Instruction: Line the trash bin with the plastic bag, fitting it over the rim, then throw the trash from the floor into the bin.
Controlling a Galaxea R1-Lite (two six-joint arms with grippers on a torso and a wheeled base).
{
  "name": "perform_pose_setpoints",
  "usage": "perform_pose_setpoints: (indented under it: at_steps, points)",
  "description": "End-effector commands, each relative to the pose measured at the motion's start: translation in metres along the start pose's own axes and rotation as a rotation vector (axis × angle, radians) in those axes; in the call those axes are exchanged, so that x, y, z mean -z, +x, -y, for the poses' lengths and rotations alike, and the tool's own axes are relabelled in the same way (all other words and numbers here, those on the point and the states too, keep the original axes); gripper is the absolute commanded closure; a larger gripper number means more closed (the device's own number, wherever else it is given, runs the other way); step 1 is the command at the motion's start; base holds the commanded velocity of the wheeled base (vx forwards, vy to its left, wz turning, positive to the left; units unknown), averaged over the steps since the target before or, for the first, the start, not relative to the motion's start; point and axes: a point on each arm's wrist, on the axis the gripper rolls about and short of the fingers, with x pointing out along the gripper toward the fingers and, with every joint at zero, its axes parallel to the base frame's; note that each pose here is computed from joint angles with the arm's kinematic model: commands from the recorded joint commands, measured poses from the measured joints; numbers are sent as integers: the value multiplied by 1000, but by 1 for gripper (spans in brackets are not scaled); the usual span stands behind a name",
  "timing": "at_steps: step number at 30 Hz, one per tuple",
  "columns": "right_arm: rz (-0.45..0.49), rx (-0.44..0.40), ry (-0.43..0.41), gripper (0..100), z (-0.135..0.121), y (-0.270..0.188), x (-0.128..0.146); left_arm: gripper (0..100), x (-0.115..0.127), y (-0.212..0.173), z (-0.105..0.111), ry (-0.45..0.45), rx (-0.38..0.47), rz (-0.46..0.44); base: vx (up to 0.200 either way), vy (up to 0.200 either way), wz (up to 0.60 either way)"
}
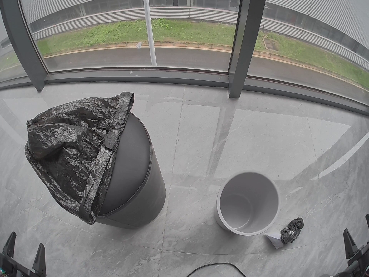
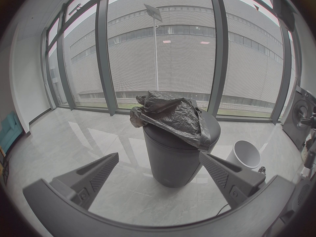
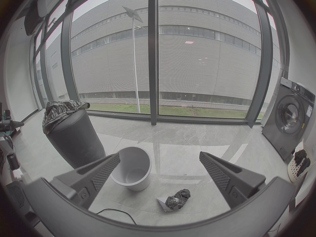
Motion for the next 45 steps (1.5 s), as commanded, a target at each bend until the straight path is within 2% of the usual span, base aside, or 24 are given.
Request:
perform_pose_setpoints:
  at_steps: [1, 10, 15, 16, 17, 18, 19, 21, 23, 24, 25, 29, 32, 34, 37, 39, 41, 44, 45]
  points:
    - [-3, 0, 2, 0, 0, 0, 5, 0, 5, 1, 0, 0, 5, -8, 0, 0, 0]
    - [-7, 0, -2, 0, 0, 1, 5, 0, 5, 1, 0, 2, 12, -21, 0, 0, 0]
    - [-57, -18, -3, 0, 0, 4, 4, 0, 4, 1, 0, -14, 15, -12, 0, 0, 0]
    - [-67, -21, -4, 0, 0, 5, 3, 0, 4, 1, 0, -6, 20, -12, 0, 0, 0]
    - [-95, -31, -5, 0, 0, 7, 3, 0, -2, 0, 1, 10, 71, 22, 0, 0, 0]
    - [-107, -33, -5, 0, 0, 8, 3, 0, -17, 0, 2, -2, 100, 51, 0, 0, 0]
    - [-118, -34, -5, 0, 0, 9, 3, 0, -46, 2, 3, -27, 126, 94, 0, 0, 0]
    - [-149, -31, -6, 0, 0, 11, 2, 0, -110, 30, 6, -150, 168, 125, 0, 0, 0]
    - [-179, -23, -5, 0, 0, 14, 2, 0, -150, 60, 10, -286, 208, 107, 0, 0, 0]
    - [-182, -19, -5, 0, 0, 14, 2, 0, -154, 66, 11, -301, 212, 93, 0, 0, 0]
    - [-187, -15, -4, 0, 0, 15, 2, 0, -157, 80, 15, -308, 236, 43, 0, 0, 0]
    - [-208, -5, -4, 0, 0, 16, 1, 0, -140, 111, 30, -270, 447, -155, 0, 0, 0]
    - [-207, -5, -4, 0, 0, 16, 1, 0, -129, 118, 40, -261, 565, -250, 0, 0, 0]
    - [-205, -5, -3, 0, 0, 16, 2, 0, -122, 118, 45, -265, 607, -317, 0, 0, 0]
    - [-198, -4, -3, 0, 0, 15, 2, 0, -113, 111, 46, -260, 629, -406, 0, 0, 0]
    - [-191, -1, -3, 0, 0, 15, 2, 0, -108, 110, 46, -238, 608, -456, 0, 0, 0]
    - [-184, -1, -3, 0, 0, 14, 2, 0, -107, 110, 45, -211, 584, -462, 0, 0, 0]
    - [-162, -1, -4, 0, 0, 13, 2, 0, -108, 113, 44, -114, 519, -434, 0, 0, 0]
    - [-162, -1, -4, 0, 0, 13, 2, 0, -108, 113, 44, -114, 519, -434, 0, 0, 0]
